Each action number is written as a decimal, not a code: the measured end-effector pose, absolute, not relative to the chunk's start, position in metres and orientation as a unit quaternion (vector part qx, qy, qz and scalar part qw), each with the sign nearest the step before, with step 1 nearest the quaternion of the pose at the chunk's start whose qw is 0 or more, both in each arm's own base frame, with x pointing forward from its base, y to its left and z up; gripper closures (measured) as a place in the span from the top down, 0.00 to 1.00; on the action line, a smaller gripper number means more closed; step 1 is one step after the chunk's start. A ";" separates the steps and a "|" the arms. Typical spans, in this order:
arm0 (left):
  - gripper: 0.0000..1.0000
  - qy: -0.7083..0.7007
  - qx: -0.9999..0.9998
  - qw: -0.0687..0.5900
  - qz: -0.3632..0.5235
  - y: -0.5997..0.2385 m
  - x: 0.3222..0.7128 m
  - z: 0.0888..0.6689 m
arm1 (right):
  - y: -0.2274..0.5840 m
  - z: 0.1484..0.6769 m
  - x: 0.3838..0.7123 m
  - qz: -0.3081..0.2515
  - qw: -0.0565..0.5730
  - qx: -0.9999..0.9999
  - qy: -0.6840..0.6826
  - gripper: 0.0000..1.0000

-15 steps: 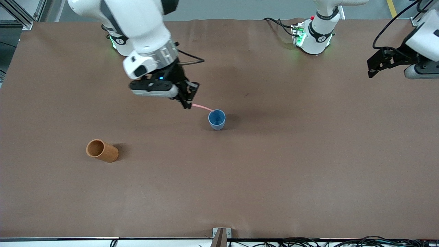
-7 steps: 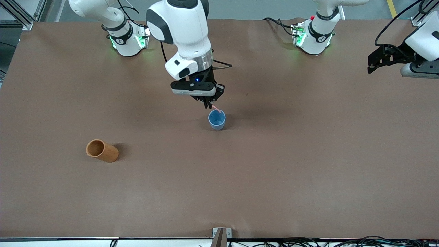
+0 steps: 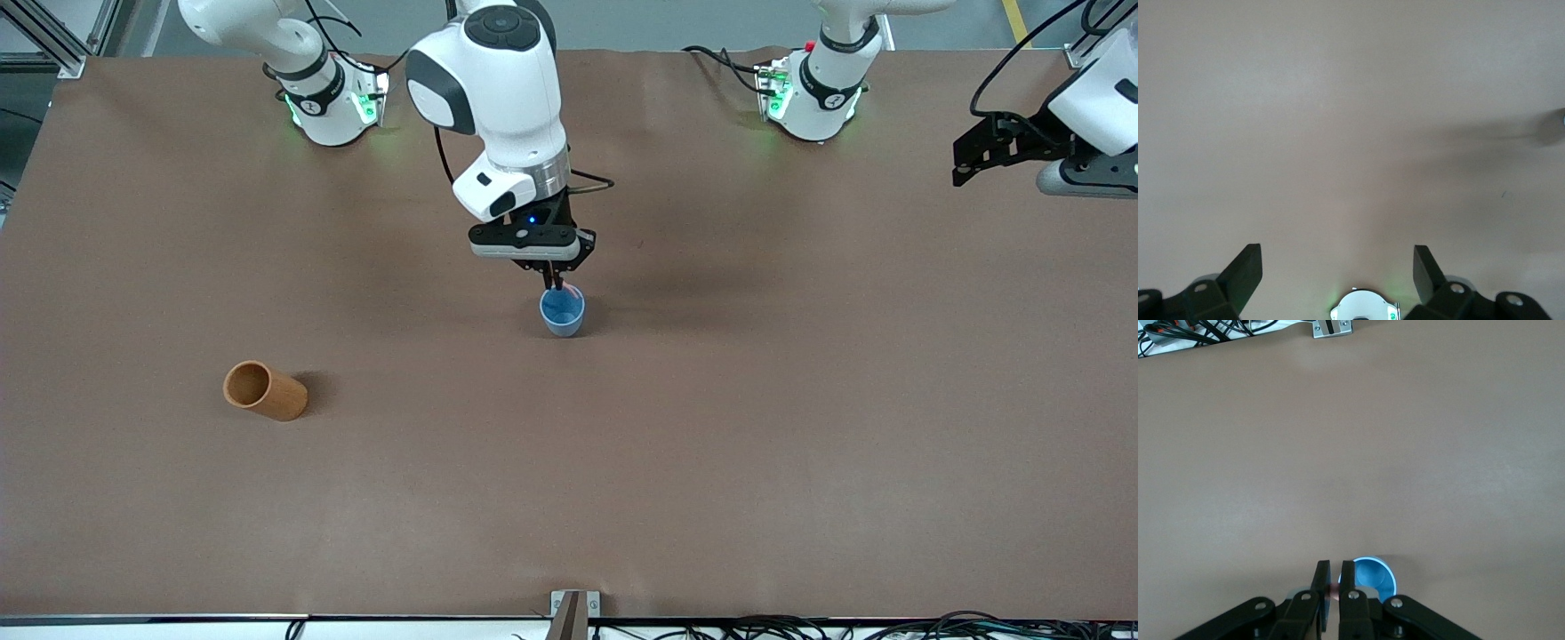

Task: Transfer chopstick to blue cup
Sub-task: 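Lower the pink stick into the blue cup and open the right gripper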

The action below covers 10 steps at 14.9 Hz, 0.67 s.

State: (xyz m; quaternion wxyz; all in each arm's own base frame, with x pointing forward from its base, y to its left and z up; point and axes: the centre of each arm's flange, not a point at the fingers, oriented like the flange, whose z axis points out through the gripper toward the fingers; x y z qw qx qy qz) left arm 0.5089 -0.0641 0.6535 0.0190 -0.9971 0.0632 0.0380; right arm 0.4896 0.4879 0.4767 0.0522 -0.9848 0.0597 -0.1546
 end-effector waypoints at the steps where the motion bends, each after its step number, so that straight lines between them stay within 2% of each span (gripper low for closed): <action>1: 1.00 0.065 -0.997 0.020 0.038 -0.068 0.508 0.653 | 0.488 0.475 0.489 -0.156 0.049 -0.985 0.057 0.09; 5: 1.00 0.068 -0.997 0.021 0.038 -0.074 0.508 0.652 | 0.491 0.457 0.484 -0.156 0.029 -0.986 0.044 0.09; 10: 1.00 0.067 -0.997 0.021 0.038 -0.074 0.508 0.652 | 0.506 0.410 0.480 -0.149 0.010 -0.989 0.023 0.09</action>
